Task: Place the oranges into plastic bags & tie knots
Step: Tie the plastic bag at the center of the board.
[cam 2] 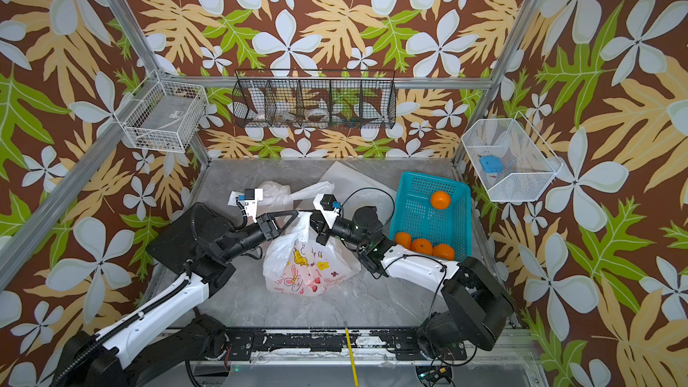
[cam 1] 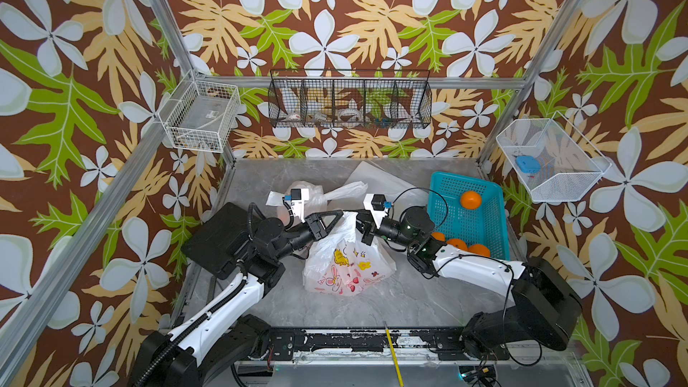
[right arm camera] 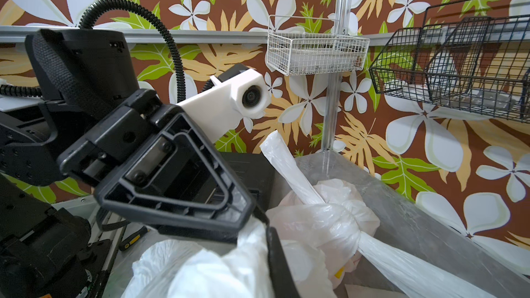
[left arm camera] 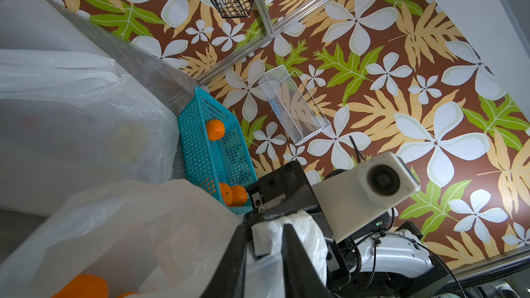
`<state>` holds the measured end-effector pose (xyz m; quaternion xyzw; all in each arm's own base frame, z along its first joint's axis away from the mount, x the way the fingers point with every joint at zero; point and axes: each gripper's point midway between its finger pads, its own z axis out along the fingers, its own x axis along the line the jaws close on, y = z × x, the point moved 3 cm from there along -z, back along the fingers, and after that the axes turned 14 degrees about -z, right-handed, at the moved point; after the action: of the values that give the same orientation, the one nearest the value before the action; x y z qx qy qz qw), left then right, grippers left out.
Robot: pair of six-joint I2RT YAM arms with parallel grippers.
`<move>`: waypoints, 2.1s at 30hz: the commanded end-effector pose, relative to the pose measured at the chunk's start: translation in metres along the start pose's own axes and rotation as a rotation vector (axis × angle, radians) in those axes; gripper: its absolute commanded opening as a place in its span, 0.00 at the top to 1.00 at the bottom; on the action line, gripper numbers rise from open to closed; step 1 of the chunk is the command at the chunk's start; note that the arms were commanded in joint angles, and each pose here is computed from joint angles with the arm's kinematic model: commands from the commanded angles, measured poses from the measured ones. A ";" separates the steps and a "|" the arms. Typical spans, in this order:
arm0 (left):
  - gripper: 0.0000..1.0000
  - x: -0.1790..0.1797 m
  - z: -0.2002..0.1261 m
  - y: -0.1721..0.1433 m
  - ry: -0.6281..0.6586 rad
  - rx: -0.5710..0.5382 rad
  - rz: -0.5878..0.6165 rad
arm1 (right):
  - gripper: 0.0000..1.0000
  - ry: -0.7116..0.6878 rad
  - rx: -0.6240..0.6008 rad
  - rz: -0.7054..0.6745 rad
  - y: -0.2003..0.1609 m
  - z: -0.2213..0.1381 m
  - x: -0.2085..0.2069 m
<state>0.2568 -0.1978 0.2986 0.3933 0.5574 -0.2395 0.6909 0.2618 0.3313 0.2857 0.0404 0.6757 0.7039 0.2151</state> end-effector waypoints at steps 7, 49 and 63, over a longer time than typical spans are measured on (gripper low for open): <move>0.73 -0.005 0.000 0.006 0.007 -0.032 0.035 | 1.00 0.023 0.011 -0.019 -0.001 0.000 0.005; 0.83 0.000 0.007 -0.008 0.101 0.009 0.101 | 1.00 -0.011 0.043 -0.026 -0.006 0.001 0.000; 1.00 0.001 0.001 -0.005 0.115 -0.031 0.128 | 0.73 -0.048 0.055 -0.010 0.000 -0.008 -0.002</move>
<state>0.2547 -0.2030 0.2924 0.4289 0.5830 -0.1735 0.6679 0.2613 0.3280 0.2799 0.0493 0.6956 0.6807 0.2243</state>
